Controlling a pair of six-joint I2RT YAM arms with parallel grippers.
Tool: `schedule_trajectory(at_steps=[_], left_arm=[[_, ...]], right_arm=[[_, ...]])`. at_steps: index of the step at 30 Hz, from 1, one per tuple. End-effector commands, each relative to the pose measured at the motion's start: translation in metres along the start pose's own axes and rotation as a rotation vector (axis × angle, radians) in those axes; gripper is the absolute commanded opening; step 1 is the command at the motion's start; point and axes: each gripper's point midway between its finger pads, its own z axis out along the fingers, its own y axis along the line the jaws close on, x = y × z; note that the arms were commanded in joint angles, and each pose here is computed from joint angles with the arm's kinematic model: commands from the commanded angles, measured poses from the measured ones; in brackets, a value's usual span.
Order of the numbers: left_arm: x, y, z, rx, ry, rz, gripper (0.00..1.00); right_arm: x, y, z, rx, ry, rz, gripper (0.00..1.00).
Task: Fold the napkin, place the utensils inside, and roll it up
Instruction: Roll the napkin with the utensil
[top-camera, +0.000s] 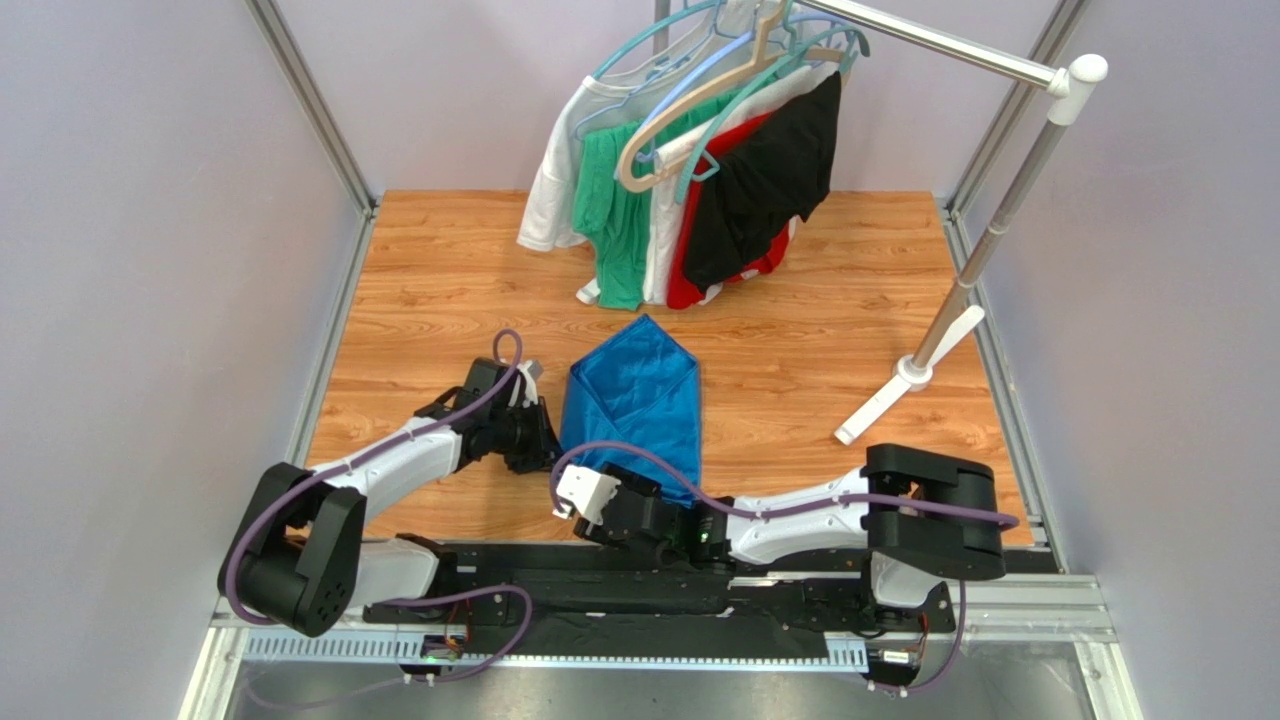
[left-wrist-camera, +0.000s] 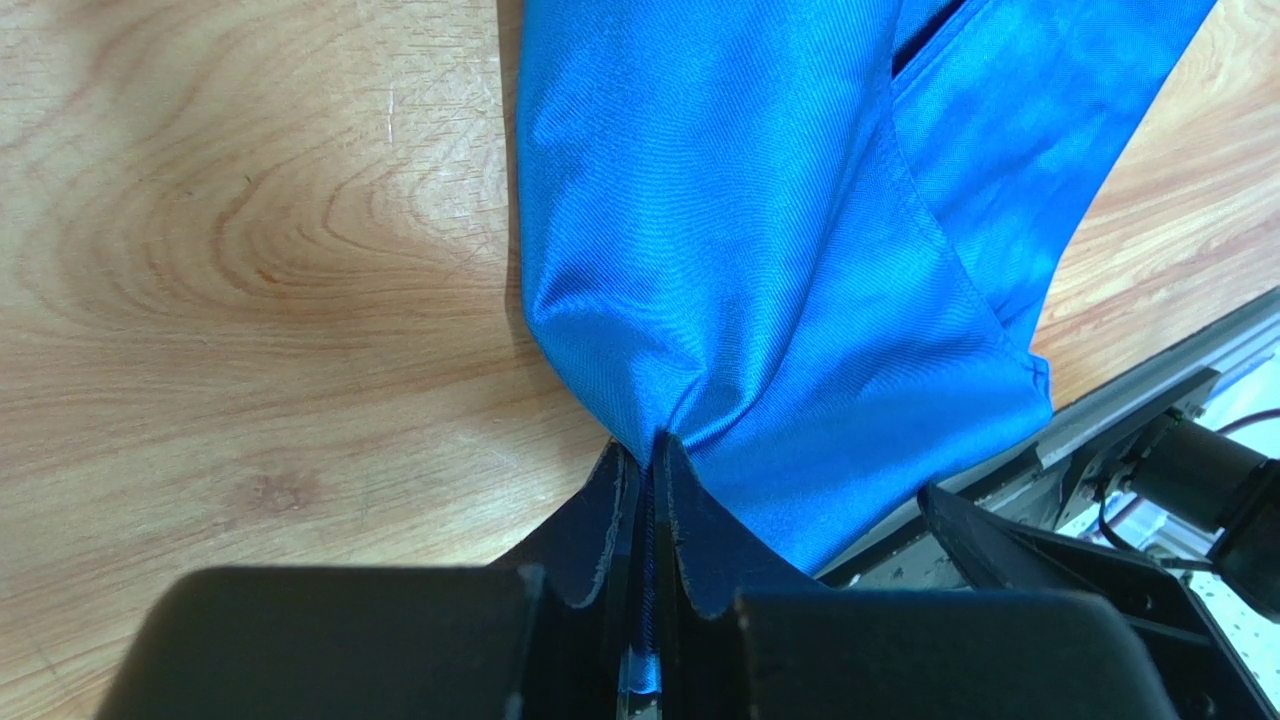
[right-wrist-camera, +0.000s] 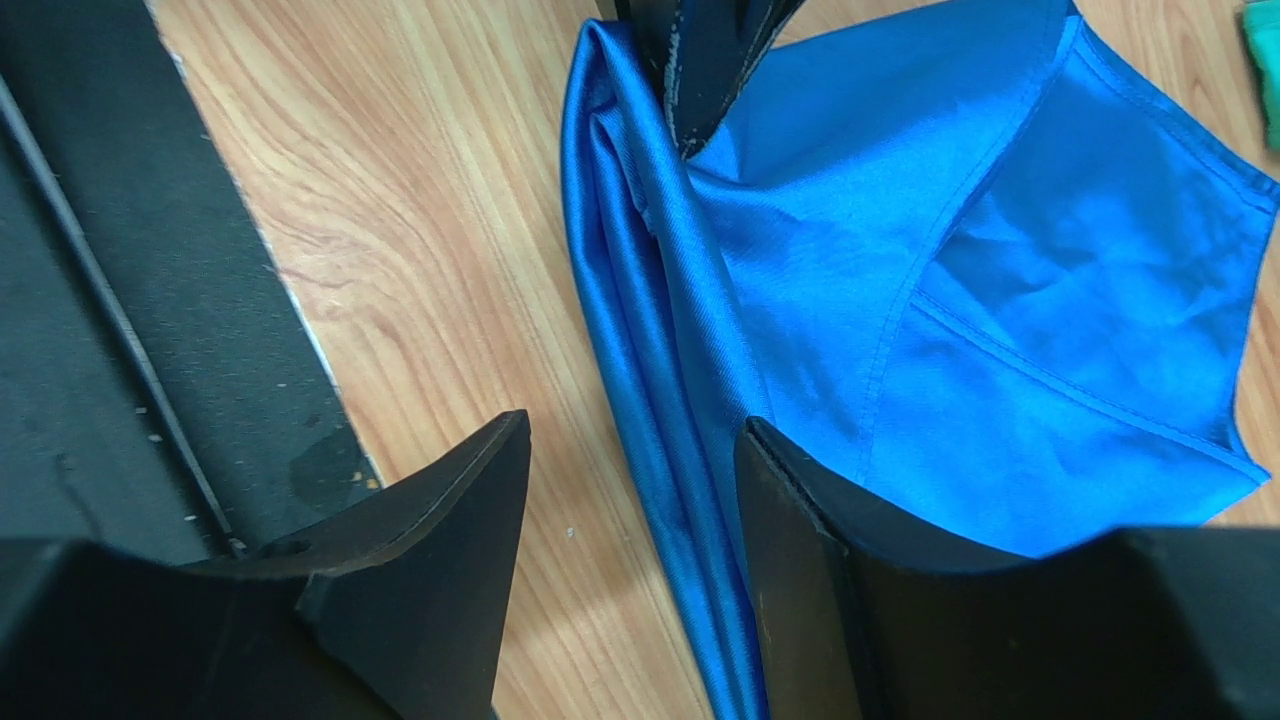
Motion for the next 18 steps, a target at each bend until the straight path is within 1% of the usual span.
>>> schedule_trajectory(at_steps=[1, 5, 9, 13, 18], left_arm=[[-0.003, -0.003, -0.003, 0.005, 0.006, 0.024, 0.0], [-0.004, -0.003, -0.004, 0.004, 0.002, 0.027, 0.0], [-0.004, -0.003, -0.004, 0.006, 0.004, 0.025, 0.0], [-0.003, -0.004, -0.004, 0.009, 0.008, 0.025, 0.0], [-0.004, -0.004, -0.004, 0.007, 0.008, 0.024, 0.0]], right_arm=[[-0.033, -0.01, 0.006, 0.078, -0.098, -0.014, 0.57], [-0.028, -0.007, 0.011, 0.094, -0.087, -0.074, 0.57], [-0.025, -0.002, 0.017, 0.085, -0.071, -0.098, 0.56], [-0.031, -0.008, 0.009, 0.174, -0.104, -0.149, 0.56], [-0.038, -0.003, 0.002, 0.153, -0.107, -0.209, 0.56]])
